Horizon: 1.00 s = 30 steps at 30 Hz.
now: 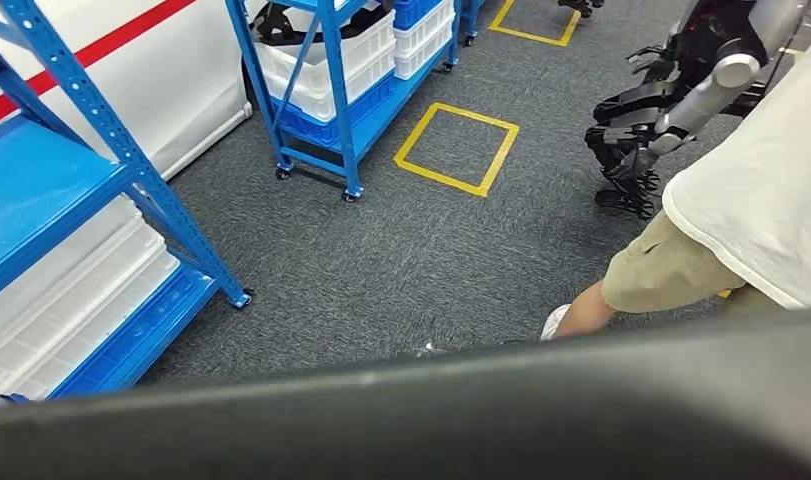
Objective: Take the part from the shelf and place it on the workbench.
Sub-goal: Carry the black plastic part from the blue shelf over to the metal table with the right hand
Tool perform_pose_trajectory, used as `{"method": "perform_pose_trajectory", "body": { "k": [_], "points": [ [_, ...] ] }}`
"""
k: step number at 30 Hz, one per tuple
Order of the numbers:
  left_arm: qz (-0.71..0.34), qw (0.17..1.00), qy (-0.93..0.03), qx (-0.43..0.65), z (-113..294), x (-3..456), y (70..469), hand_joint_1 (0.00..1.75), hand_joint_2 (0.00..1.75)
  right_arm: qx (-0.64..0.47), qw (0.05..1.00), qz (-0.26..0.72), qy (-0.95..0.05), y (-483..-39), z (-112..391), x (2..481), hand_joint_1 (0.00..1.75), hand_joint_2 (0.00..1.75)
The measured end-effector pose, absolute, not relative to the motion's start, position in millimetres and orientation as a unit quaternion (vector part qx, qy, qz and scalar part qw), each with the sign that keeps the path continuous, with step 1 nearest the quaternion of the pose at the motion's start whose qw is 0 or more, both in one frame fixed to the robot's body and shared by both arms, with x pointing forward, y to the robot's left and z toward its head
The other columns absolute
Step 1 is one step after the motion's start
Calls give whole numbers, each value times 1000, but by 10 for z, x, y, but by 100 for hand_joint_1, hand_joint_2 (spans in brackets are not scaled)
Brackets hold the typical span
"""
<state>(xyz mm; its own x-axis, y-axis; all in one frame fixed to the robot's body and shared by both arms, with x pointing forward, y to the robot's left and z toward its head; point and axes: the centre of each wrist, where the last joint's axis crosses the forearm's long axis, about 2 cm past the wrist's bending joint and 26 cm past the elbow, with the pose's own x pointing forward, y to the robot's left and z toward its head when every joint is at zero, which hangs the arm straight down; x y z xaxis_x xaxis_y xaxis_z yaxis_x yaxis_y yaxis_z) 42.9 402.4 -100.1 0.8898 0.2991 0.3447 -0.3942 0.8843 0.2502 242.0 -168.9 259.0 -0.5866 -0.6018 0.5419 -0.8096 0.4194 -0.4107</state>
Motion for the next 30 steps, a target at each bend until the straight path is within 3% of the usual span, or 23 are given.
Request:
{"method": "perform_pose_trajectory", "body": {
  "k": [30],
  "points": [
    [155,969,-133,137,-1026,449,3887,0,0,450,171,289,-827,-1487,2522,2197,171,175]
  ]
}}
